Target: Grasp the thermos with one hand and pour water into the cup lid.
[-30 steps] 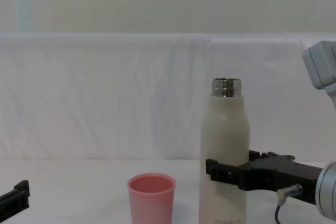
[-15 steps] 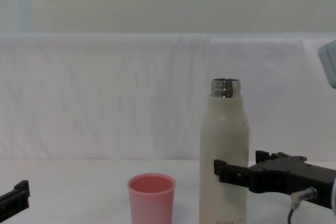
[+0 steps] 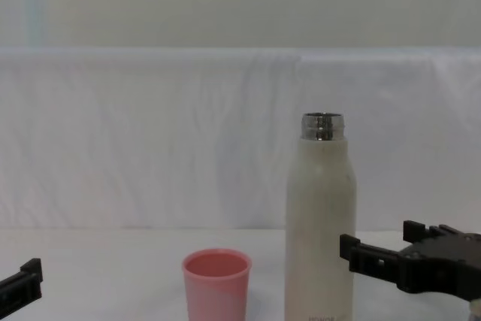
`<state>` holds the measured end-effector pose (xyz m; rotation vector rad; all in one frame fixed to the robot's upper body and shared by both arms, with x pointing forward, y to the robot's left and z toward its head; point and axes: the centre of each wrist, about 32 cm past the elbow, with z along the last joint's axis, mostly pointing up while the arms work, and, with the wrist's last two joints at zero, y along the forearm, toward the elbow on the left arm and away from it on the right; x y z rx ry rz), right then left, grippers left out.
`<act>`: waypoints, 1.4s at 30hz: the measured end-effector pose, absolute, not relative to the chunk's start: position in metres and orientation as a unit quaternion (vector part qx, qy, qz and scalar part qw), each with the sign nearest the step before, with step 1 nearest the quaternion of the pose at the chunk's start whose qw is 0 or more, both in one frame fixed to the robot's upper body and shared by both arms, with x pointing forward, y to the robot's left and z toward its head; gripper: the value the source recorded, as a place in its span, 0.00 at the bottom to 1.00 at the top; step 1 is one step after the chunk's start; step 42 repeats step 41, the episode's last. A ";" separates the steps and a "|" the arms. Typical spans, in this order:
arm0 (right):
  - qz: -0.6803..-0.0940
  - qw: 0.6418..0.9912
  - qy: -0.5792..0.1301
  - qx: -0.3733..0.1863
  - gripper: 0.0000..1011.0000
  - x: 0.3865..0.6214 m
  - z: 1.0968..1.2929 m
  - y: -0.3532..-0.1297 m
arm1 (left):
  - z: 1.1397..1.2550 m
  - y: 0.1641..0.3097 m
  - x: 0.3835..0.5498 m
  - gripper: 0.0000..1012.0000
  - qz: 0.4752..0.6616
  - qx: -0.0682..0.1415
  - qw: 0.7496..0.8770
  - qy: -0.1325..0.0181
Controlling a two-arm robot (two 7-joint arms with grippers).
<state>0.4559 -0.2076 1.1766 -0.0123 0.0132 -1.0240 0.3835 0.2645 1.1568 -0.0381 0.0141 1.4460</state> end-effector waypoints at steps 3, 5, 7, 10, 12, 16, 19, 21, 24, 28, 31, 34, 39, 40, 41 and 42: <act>-0.489 0.872 0.006 -0.002 0.99 0.450 1.173 -0.207 | 1.157 0.265 0.384 0.99 0.662 -0.017 0.750 0.006; -0.487 0.873 0.005 0.000 0.99 0.448 1.170 -0.205 | 1.157 0.265 0.384 0.99 0.662 -0.017 0.750 0.006; -0.484 0.875 0.001 0.002 0.99 0.446 1.168 -0.201 | 1.157 0.265 0.384 0.99 0.662 -0.017 0.750 0.006; -0.482 0.876 -0.001 0.003 0.99 0.444 1.165 -0.197 | 1.157 0.265 0.384 0.99 0.662 -0.017 0.750 0.006; -0.480 0.877 -0.002 0.004 0.99 0.444 1.162 -0.193 | 1.157 0.265 0.384 0.99 0.662 -0.017 0.750 0.006; -0.473 0.881 -0.001 0.008 0.99 0.444 1.158 -0.185 | 1.157 0.265 0.384 0.99 0.662 -0.017 0.750 0.006; -0.464 0.886 0.001 0.011 0.99 0.444 1.155 -0.178 | 1.157 0.265 0.384 0.99 0.662 -0.017 0.750 0.006; -0.461 0.887 0.003 0.012 0.99 0.444 1.153 -0.175 | 1.157 0.265 0.384 0.99 0.662 -0.017 0.750 0.006; -0.454 0.891 0.006 0.013 0.99 0.445 1.150 -0.170 | 1.157 0.265 0.384 0.99 0.662 -0.017 0.750 0.006; -0.454 0.891 0.006 0.014 0.99 0.445 1.150 -0.169 | 1.157 0.265 0.384 0.99 0.662 -0.017 0.750 0.006; -0.454 0.891 0.006 0.014 0.99 0.445 1.150 -0.170 | 1.157 0.265 0.384 0.99 0.662 -0.017 0.750 0.006; -0.454 0.891 0.005 0.013 0.99 0.445 1.151 -0.170 | 1.157 0.265 0.384 0.99 0.662 -0.017 0.750 0.006; -0.455 0.890 0.005 0.013 0.99 0.445 1.151 -0.171 | 1.157 0.265 0.384 0.99 0.662 -0.017 0.750 0.006; -0.455 0.890 0.005 0.013 0.99 0.445 1.151 -0.171 | 1.157 0.265 0.384 0.99 0.662 -0.017 0.750 0.006; -0.455 0.890 0.005 0.013 0.99 0.445 1.151 -0.171 | 1.157 0.265 0.384 0.99 0.662 -0.017 0.750 0.006; -0.455 0.890 0.005 0.013 0.99 0.445 1.151 -0.171 | 1.157 0.265 0.384 0.99 0.662 -0.017 0.750 0.006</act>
